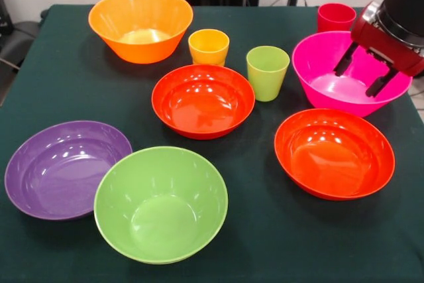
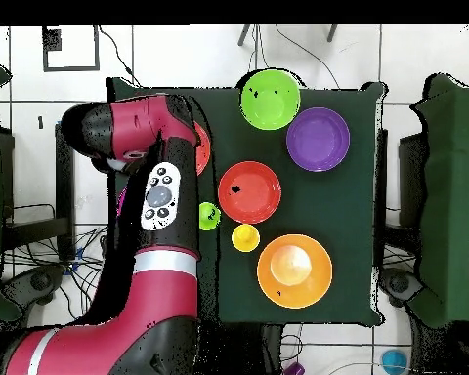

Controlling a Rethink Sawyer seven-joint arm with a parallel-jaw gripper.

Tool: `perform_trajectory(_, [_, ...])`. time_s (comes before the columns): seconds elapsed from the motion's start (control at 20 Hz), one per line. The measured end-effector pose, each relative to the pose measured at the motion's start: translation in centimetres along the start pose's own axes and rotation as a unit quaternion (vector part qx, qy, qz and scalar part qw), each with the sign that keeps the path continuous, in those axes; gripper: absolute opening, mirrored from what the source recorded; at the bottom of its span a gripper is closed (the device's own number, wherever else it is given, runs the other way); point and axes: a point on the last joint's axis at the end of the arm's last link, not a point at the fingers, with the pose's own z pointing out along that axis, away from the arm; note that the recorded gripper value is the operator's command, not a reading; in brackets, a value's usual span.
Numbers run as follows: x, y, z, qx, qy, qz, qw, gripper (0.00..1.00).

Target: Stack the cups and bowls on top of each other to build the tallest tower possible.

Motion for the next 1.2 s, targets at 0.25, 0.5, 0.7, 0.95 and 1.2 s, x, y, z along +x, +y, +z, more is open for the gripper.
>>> perform_trajectory(0.25, [1.8, 1.3, 0.1, -0.002, 0.003, -0.007, 1.0, 1.0])
perform_trajectory(0.5, [3.2, 2.5, 0.9, -0.005, 0.001, -0.013, 0.9999, 1.0])
perform_trajectory(0.7, [4.5, 3.3, 1.8, -0.004, 0.005, -0.014, 0.9999, 1.0])
perform_trajectory(0.95, [5.8, 3.7, 3.3, 0.007, 0.011, -0.011, 0.9999, 1.0])
perform_trajectory(1.2, [6.0, 3.7, 4.1, 0.012, 0.016, -0.007, 0.9998, 1.0])
